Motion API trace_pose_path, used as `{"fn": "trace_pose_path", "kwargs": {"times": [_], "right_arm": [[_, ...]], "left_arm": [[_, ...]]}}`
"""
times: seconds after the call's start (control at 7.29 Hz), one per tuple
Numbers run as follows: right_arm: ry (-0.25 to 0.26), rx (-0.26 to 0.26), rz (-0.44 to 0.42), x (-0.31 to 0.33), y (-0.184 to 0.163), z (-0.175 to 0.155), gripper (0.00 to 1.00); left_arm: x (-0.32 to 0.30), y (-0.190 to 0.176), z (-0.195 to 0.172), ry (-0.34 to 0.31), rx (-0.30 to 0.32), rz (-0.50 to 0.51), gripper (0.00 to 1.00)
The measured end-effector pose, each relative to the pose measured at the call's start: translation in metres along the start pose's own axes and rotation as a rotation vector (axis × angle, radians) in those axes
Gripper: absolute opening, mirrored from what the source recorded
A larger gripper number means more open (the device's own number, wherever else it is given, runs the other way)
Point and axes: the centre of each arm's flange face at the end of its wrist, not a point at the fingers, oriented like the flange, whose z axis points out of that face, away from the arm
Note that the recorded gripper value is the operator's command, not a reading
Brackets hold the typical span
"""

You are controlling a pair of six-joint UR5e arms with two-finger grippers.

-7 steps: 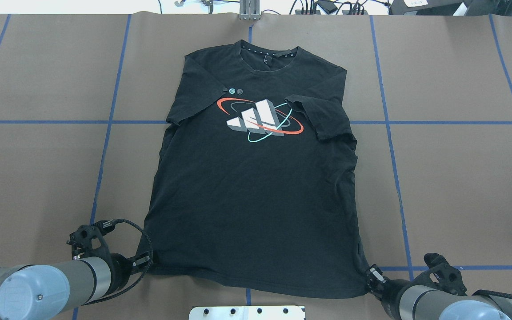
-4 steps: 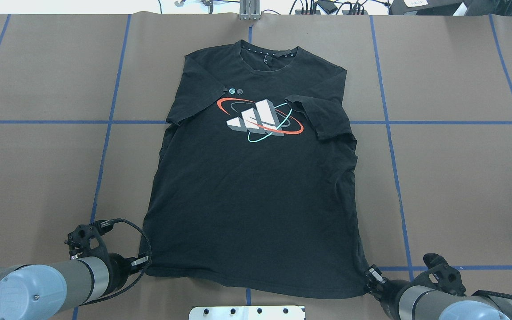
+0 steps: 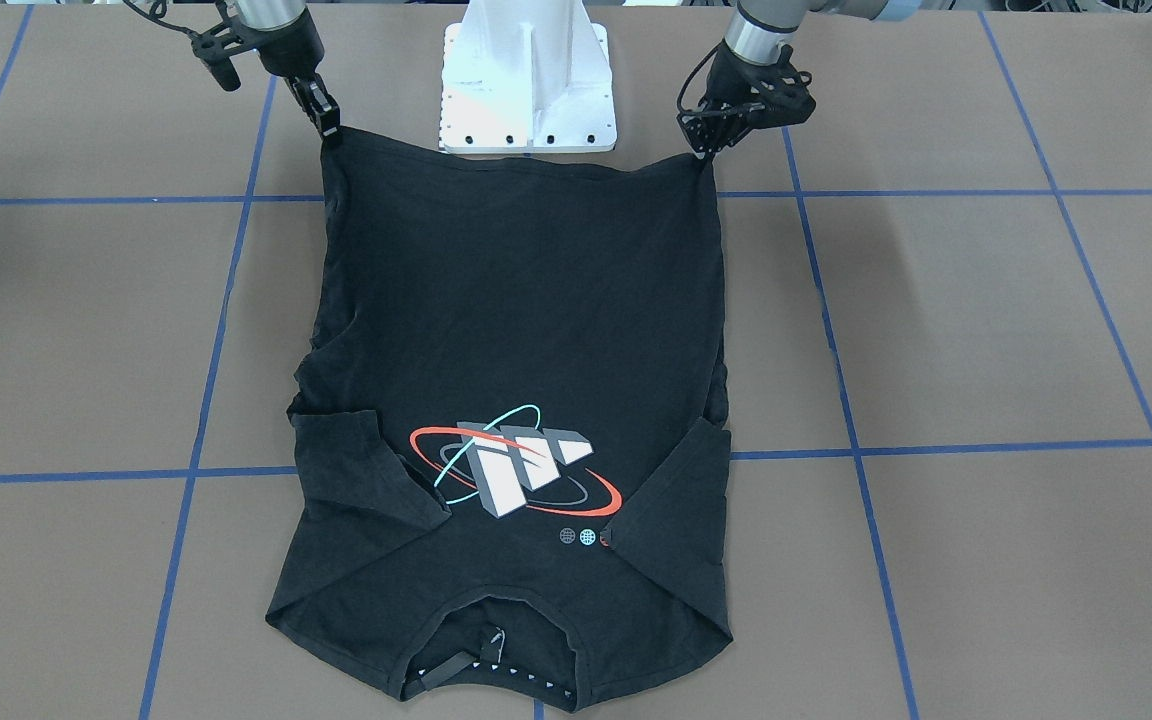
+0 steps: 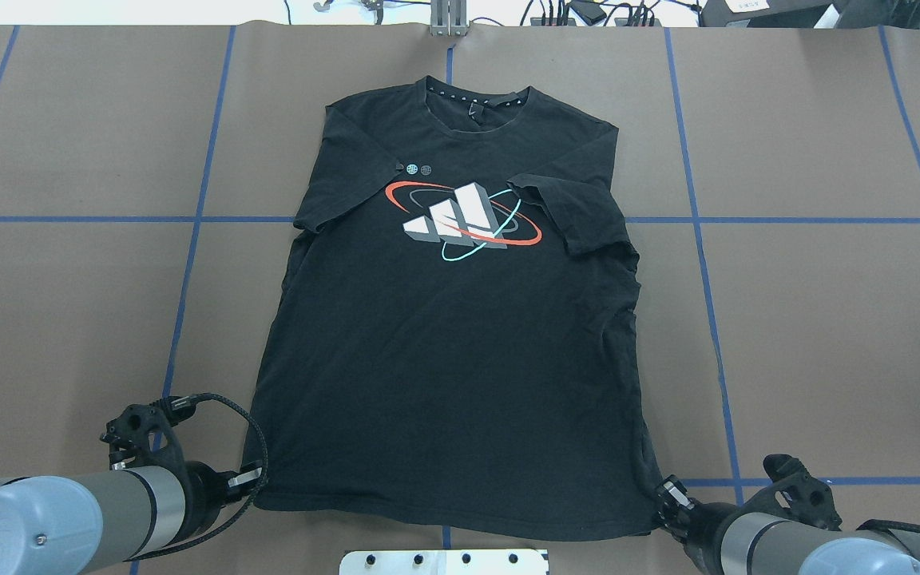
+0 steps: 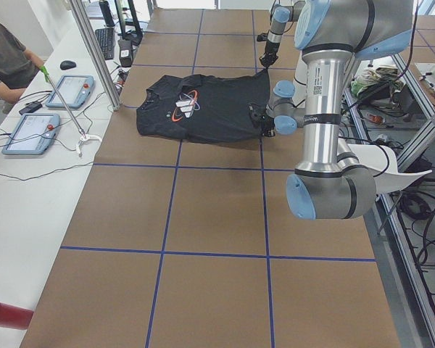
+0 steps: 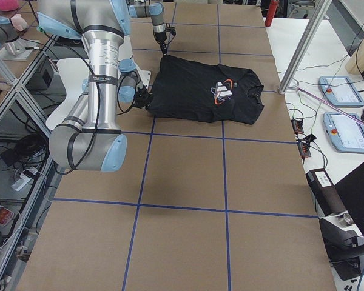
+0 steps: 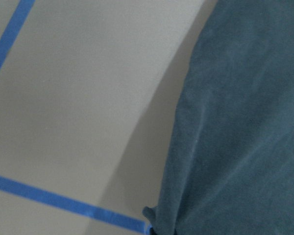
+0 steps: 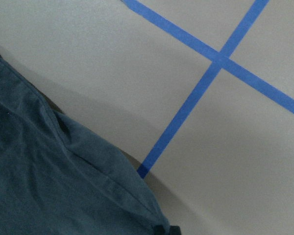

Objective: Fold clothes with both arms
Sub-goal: 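Lower the left gripper to the hem corner nearest it and grasp both hem corners, then lift the hem with both grippers, fold it onto the collar, release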

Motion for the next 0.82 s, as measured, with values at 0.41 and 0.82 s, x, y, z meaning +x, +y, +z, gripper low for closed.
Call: {"fn": "trace_pose_path", "kwargs": {"times": [0.41,0.82], "right_arm": [[0.037,-0.031,-0.009,0.007,-0.014,-0.032,0.0],[0.041,-0.065,0.015,-0.02,-0.046,-0.065,0.0]], "left_arm": [[0.021,0.014,-0.055,0.062,-0.094,-0.065,0.0],[0.042,0.009,-0.104,0.152,-0.135,-0.11,0.0]]}}
